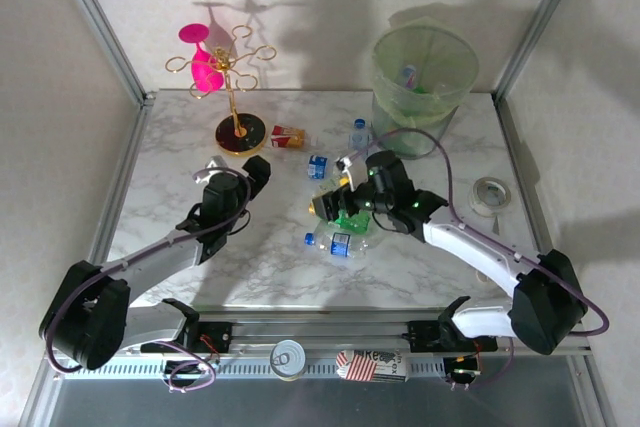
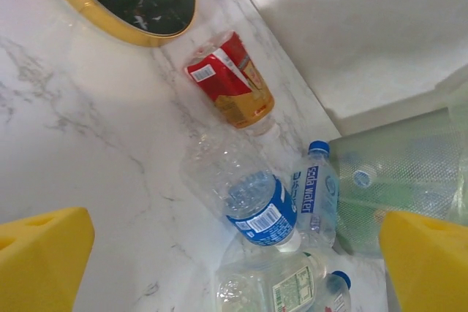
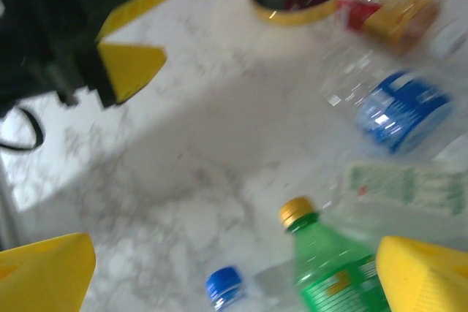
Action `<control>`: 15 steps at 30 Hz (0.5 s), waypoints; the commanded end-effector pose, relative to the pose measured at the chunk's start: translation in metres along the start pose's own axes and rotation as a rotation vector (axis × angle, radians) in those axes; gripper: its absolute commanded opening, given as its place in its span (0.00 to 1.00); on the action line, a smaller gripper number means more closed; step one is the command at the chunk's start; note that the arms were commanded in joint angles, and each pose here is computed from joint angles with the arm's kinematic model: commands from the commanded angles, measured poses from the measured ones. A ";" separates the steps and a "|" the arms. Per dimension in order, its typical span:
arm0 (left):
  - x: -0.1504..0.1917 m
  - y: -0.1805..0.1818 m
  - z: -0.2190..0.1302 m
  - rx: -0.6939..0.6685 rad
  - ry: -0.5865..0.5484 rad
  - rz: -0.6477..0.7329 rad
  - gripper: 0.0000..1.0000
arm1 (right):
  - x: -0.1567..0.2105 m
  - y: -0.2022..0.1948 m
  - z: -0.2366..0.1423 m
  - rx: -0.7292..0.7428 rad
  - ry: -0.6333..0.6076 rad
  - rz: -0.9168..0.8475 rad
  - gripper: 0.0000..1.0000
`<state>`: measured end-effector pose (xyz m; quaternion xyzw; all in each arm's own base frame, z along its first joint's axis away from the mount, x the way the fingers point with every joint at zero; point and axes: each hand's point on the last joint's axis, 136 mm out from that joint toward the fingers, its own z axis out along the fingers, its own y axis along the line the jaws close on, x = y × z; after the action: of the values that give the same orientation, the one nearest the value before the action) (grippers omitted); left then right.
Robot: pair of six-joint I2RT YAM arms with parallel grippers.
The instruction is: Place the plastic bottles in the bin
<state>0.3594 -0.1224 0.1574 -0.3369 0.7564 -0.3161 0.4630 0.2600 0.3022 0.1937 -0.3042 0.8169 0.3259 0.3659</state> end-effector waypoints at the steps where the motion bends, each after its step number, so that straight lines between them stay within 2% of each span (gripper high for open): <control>1: -0.012 -0.003 -0.007 0.023 -0.050 -0.061 1.00 | 0.034 0.017 0.011 -0.041 0.096 0.051 0.99; 6: -0.010 0.002 -0.008 0.015 -0.041 -0.063 1.00 | 0.073 0.024 0.020 -0.010 0.229 0.071 0.99; 15: 0.006 -0.003 0.008 0.024 0.031 -0.057 1.00 | 0.130 0.010 0.024 0.164 0.501 -0.052 0.97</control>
<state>0.3576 -0.1221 0.1475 -0.3522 0.7546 -0.3235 0.4494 0.1951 0.3025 0.0905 -0.3448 0.8896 0.2200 0.2034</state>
